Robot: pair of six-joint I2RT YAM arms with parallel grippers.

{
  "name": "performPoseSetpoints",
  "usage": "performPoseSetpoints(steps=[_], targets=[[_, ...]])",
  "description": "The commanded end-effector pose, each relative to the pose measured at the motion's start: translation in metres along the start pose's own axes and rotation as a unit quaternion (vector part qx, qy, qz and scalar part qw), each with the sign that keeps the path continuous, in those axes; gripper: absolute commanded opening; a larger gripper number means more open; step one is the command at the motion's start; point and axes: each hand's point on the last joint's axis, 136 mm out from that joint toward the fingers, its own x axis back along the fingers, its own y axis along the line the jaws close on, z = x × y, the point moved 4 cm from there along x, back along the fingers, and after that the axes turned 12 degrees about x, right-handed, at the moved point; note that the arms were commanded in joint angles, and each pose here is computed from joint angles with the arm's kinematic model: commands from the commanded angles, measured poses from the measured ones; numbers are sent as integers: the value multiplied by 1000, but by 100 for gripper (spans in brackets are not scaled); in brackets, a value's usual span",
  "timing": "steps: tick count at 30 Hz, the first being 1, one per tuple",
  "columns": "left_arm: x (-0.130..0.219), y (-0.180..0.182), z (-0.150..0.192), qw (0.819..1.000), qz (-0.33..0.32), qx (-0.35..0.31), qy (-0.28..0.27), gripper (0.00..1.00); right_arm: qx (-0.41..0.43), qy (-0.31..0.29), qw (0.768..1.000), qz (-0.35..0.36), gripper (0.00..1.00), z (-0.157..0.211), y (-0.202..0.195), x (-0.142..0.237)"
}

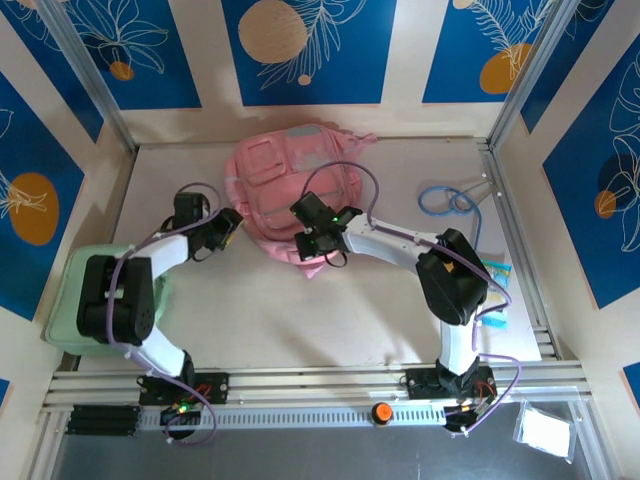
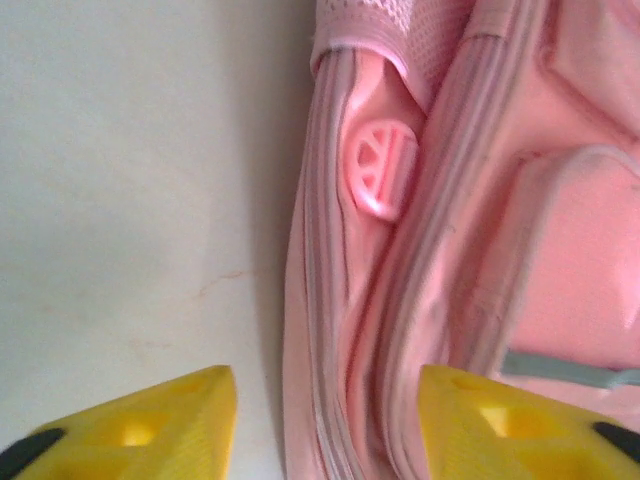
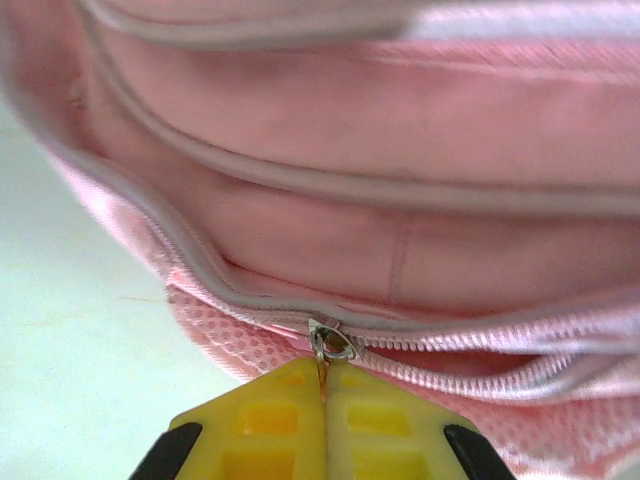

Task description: Pack books, pencil case, and school supplies into a backpack

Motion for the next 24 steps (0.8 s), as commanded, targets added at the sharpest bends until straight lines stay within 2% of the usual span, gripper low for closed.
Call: performPoseSetpoints(steps=[1,5,10,18,24], targets=[[21,14,10,999,-32,3,-2,56,30,-31,992,-119,0,-26,48,-3],[33,15,26,999,-29,15,12,58,49,-37,986,-154,0,-37,73,-8],[31,6,42,999,-35,26,31,58,62,-37,981,-182,0,-38,90,-9],[13,-9,38,998,-63,5,26,57,67,-22,980,-188,0,-22,96,-11],[1,6,30,990,-143,5,7,48,68,-16,983,-172,0,-14,96,-13]])
